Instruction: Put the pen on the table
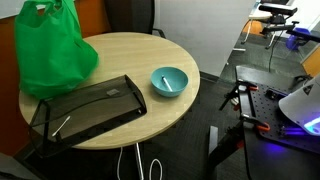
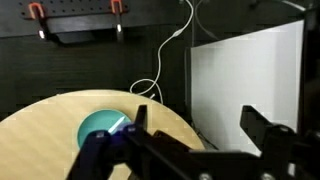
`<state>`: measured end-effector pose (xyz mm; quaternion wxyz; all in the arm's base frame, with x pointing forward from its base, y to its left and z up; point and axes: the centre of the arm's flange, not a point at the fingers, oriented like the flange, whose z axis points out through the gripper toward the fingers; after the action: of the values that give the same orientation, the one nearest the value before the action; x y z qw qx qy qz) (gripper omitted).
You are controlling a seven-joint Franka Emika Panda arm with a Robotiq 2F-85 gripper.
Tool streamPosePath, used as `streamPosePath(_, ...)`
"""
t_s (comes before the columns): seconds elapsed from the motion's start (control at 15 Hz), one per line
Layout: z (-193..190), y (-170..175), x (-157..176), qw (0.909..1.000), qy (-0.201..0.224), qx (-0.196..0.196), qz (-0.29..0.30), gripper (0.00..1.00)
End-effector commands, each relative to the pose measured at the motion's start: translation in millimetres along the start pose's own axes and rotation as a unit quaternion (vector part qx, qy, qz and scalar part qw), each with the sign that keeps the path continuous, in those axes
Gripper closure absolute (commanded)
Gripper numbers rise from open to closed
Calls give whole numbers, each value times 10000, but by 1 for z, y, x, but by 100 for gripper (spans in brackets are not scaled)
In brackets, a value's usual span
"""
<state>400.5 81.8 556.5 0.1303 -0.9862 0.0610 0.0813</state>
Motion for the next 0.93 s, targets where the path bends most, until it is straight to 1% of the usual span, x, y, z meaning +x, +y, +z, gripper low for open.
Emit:
streamPosePath(0.0,44,16,40,9959,454,-56,781,0)
streamPosePath(0.2,94,42,82,9844,767,-172,1574,0)
streamPosePath(0.33,127,57,105,9762,778,-331,1997,0)
streamPosePath(0.6,185,71,138,9631,728,-638,2512,0)
streamPosePath(0.87,228,89,157,9496,731,-833,2931,0)
